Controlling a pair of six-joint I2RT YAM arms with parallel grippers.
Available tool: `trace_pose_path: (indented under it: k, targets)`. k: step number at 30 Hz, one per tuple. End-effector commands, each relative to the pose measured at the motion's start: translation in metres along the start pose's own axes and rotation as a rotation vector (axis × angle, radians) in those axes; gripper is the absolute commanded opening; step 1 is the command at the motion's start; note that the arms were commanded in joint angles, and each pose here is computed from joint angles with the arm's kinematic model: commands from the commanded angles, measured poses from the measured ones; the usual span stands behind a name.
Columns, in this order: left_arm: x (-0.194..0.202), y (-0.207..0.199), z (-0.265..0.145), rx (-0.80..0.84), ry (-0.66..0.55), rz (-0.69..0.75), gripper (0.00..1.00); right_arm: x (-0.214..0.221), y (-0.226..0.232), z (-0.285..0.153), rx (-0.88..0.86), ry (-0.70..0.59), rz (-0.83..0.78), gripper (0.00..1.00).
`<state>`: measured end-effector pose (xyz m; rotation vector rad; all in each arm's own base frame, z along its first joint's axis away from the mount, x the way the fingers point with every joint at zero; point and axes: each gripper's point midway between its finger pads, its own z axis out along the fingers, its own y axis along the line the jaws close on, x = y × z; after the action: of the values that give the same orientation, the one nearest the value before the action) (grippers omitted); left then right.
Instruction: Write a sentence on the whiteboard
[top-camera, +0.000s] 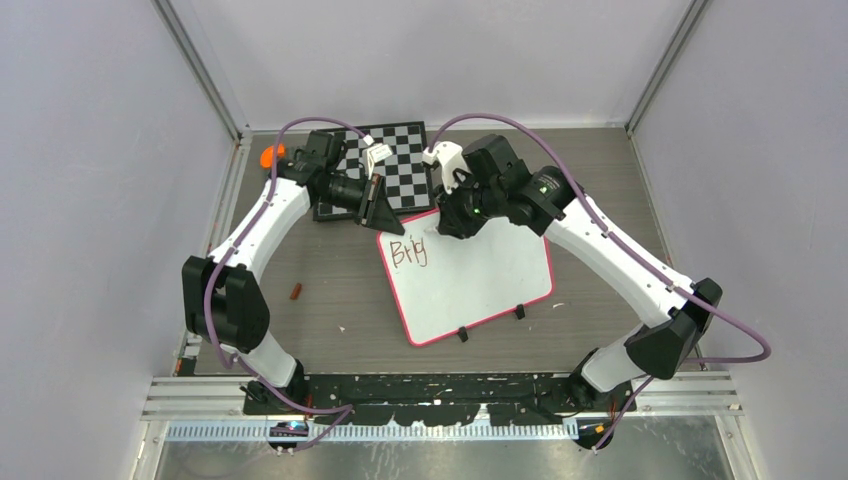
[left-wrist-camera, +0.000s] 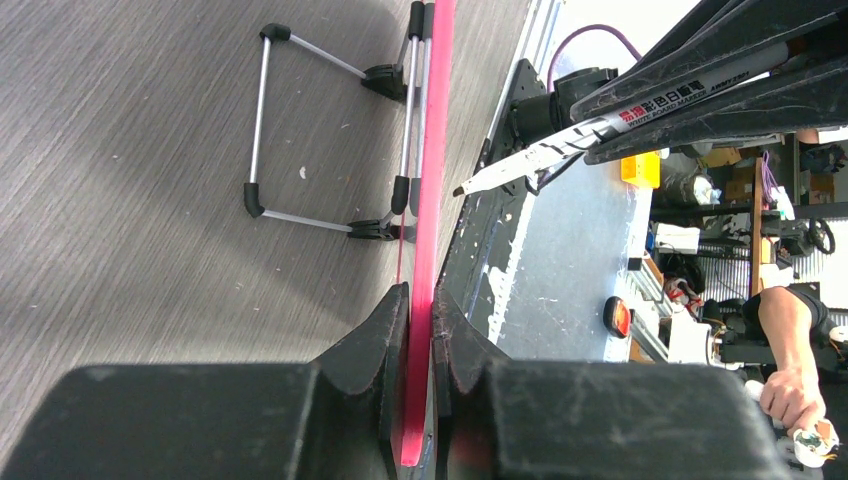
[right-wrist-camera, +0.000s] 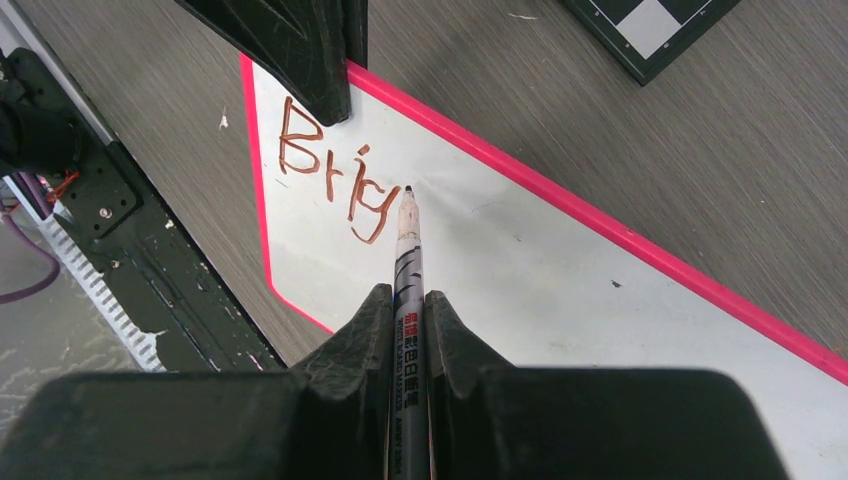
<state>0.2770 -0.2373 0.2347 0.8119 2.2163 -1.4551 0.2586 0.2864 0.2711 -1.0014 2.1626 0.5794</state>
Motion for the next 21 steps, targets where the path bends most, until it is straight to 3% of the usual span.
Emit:
trace_pose_path:
  k: [1, 21]
  targets:
    - [-0.004, -0.007, -0.005, -0.014, -0.016, 0.008, 0.0, -0.028, 0.002, -0.006, -0.001, -0.084, -0.03, 0.0]
    - [-0.004, -0.008, -0.006, -0.016, -0.017, 0.011, 0.0, 0.005, -0.003, 0.01, 0.015, -0.009, -0.004, 0.0]
